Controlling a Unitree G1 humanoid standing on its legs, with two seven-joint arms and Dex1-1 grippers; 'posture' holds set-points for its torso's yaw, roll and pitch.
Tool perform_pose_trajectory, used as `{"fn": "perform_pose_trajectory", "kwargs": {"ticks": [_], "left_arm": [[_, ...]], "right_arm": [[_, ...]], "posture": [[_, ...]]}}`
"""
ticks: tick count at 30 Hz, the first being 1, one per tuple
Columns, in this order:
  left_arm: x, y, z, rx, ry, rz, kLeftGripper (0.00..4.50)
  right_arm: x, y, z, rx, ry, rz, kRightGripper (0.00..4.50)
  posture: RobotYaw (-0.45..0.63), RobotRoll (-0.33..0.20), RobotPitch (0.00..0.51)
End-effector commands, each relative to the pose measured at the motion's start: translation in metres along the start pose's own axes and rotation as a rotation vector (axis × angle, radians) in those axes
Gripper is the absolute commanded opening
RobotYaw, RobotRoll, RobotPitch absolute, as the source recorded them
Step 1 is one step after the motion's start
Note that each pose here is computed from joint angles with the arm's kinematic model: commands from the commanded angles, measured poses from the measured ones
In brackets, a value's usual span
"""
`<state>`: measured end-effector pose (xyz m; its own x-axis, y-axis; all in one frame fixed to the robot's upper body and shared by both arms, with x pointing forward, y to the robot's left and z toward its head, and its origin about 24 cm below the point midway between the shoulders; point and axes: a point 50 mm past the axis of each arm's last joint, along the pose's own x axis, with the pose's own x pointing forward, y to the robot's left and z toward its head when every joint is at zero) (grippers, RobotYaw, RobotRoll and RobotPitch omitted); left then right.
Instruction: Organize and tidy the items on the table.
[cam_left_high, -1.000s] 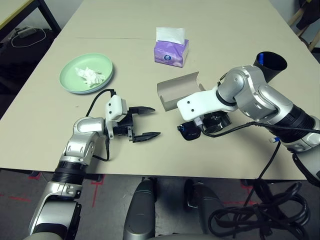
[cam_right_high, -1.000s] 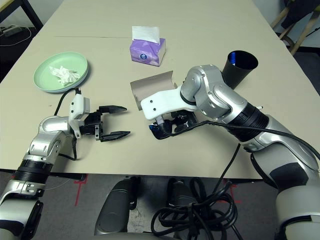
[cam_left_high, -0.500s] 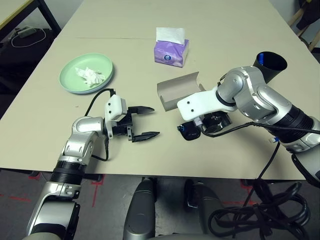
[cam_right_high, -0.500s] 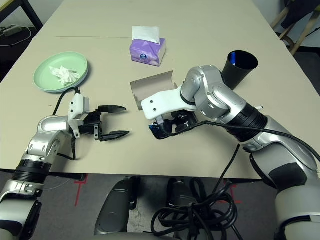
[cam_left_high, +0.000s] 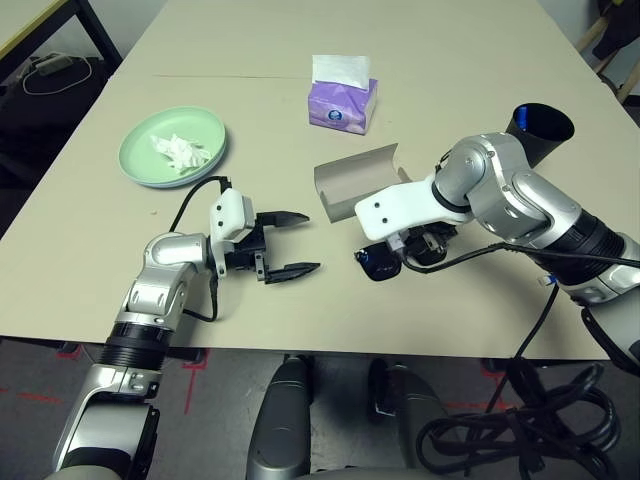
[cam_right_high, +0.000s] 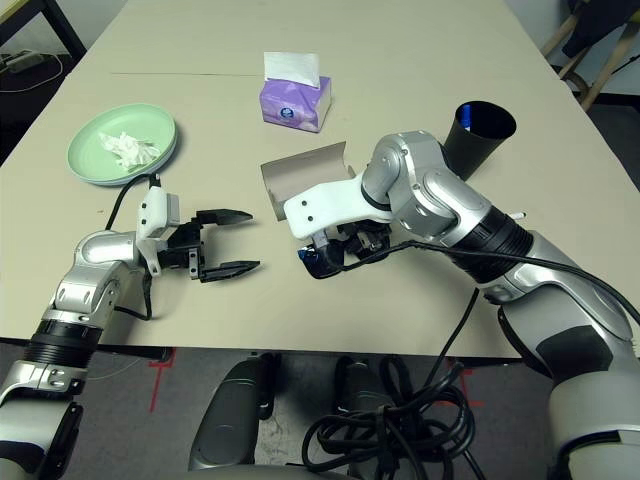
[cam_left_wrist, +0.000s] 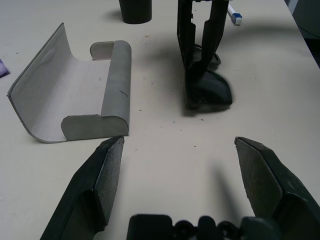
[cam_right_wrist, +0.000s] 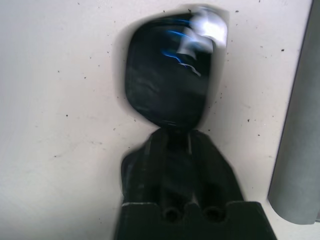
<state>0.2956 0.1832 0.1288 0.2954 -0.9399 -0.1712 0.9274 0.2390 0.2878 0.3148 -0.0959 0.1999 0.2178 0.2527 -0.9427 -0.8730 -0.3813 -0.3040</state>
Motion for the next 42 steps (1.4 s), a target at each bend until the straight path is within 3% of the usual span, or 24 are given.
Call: {"fn": "perform_pose_trajectory", "kwargs": {"ticks": [1,7,16,21,33,42], "left_arm": [[0.001,-0.004,-0.003,-0.003,0.021,-0.02,4.5],[0.001,-0.004,-0.003,-0.005,0.022,-0.018,4.5],[-0.002,0.001,-0.001,-0.002,0.02,0.031,4.5],[-0.003,0.005,0.001,0.007,0.038,0.087,4.5],[0.0,0.001,0.013,0.027,-0.007,0.101,4.5],[0.001,0.0,0.017,0.025,-0.012,0.092,4.5]], "right_arm": [[0.003,0.003,0.002,-0.017,-0.002,0.017,0.42],[-0.003,0.002,0.004,-0.024,-0.018,0.002,0.42],[-0.047,-0.011,0.014,-0.073,-0.085,-0.113,0.42],[-0.06,-0.032,0.016,-0.149,-0.054,-0.277,0.42],[-0.043,-0.068,0.009,-0.246,0.046,-0.425,0.42],[-0.029,-0.08,0.01,-0.205,0.056,-0.427,0.42]], "posture": [[0.22,0.0,0.204],[0.22,0.0,0.198],[0.21,0.0,0.182],[0.22,0.0,0.177],[0.26,0.0,0.173],[0.26,0.0,0.171]]}}
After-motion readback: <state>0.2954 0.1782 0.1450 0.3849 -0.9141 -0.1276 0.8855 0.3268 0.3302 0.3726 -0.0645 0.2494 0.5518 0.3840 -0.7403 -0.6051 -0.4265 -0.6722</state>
